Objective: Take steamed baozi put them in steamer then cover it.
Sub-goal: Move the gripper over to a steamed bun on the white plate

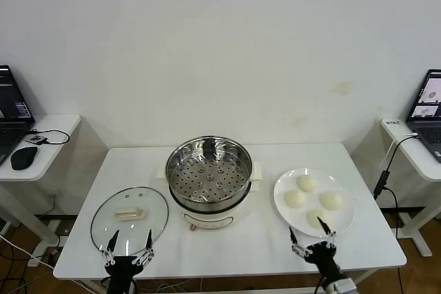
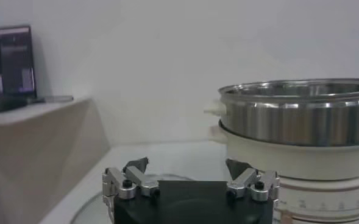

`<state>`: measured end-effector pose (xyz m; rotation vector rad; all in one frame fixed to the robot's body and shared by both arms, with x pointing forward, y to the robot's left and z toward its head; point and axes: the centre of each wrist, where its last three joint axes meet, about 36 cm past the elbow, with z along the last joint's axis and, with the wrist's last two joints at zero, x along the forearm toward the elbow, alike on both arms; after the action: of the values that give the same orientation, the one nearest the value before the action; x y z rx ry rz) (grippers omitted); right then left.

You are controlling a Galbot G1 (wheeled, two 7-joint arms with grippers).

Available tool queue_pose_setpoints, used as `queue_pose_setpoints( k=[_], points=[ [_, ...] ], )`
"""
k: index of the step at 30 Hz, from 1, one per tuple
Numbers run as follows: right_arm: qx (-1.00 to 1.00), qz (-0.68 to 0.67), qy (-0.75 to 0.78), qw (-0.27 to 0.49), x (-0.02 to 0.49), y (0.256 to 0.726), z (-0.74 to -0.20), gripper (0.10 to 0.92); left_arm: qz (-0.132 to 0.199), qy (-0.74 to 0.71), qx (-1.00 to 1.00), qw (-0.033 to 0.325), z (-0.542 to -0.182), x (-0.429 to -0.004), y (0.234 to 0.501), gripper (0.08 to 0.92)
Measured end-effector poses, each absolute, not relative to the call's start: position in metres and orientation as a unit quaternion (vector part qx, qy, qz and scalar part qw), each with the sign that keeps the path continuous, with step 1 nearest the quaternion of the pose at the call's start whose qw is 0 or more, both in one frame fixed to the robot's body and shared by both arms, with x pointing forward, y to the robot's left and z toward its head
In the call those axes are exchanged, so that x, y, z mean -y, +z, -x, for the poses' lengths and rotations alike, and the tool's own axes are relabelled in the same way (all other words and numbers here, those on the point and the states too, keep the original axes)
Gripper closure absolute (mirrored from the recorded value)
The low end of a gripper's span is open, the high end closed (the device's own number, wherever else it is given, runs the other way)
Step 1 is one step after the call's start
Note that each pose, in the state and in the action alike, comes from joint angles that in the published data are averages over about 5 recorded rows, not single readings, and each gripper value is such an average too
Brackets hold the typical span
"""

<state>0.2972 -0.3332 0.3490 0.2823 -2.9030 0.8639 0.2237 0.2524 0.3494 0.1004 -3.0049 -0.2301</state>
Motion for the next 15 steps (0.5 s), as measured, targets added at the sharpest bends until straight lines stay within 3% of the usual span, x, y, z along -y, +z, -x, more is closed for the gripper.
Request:
queue_pose_setpoints(
  k=[15],
  points=[
    [0.839, -0.165, 0.512, 0.087, 0.420, 0.430, -0.399, 0.200, -0.040, -0.144, 0.987, 0.054, -0.226, -0.252, 0.354, 0.177]
  ],
)
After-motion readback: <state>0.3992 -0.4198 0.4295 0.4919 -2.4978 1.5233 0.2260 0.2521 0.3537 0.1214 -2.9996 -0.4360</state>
